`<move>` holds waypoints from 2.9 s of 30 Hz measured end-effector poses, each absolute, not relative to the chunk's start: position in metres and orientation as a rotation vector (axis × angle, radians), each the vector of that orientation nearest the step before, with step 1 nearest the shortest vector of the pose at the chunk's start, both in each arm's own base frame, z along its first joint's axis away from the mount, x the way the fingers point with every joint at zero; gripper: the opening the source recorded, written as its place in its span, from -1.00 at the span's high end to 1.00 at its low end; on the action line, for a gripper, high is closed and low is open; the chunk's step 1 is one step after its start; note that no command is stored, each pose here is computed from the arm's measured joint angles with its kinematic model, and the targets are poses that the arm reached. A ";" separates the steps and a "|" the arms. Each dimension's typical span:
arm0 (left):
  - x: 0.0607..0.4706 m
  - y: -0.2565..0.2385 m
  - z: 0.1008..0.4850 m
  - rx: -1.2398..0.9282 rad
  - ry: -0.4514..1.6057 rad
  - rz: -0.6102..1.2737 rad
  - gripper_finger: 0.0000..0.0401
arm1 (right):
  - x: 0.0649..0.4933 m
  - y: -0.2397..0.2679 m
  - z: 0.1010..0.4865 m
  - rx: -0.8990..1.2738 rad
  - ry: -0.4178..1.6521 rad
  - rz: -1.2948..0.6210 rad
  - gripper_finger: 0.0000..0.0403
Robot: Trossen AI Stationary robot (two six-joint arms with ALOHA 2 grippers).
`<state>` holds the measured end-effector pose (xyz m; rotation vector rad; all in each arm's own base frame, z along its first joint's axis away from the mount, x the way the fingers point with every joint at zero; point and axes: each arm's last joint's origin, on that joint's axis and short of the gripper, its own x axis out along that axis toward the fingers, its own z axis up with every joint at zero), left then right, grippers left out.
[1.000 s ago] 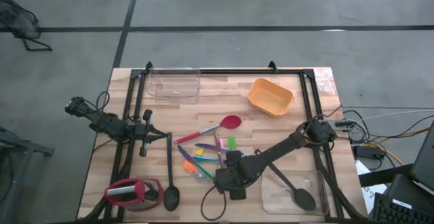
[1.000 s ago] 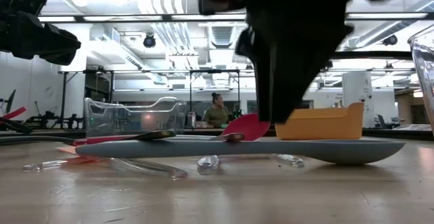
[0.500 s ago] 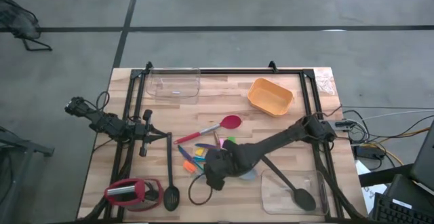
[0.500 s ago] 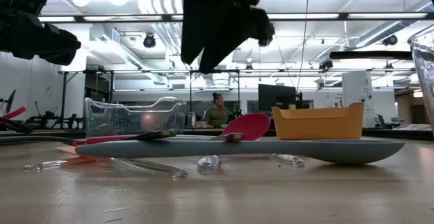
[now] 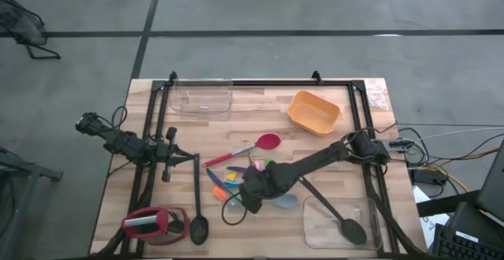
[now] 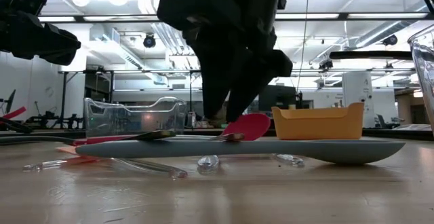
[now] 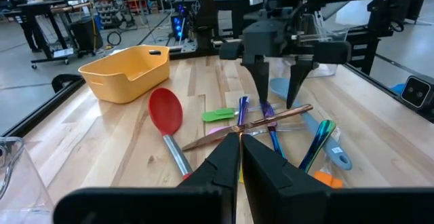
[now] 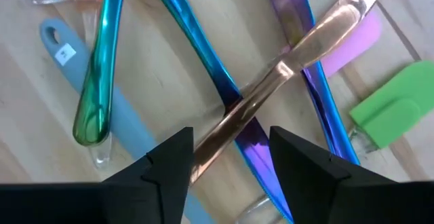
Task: Pick & Place Kitchen Items
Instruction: Put the yellow knife into the yellow bin
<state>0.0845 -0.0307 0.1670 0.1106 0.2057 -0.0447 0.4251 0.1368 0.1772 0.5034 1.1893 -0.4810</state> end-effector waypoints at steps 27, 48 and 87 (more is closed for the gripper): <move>0.085 -0.031 0.167 0.110 0.206 -0.045 0.88 | 0.431 0.131 0.154 0.495 1.202 -0.503 0.26; 0.085 -0.031 0.167 0.110 0.206 -0.045 0.88 | 0.432 0.130 0.156 0.449 1.206 -0.466 0.87; 0.084 -0.031 0.167 0.110 0.205 -0.045 0.88 | 0.433 0.132 0.147 0.446 1.241 -0.447 0.79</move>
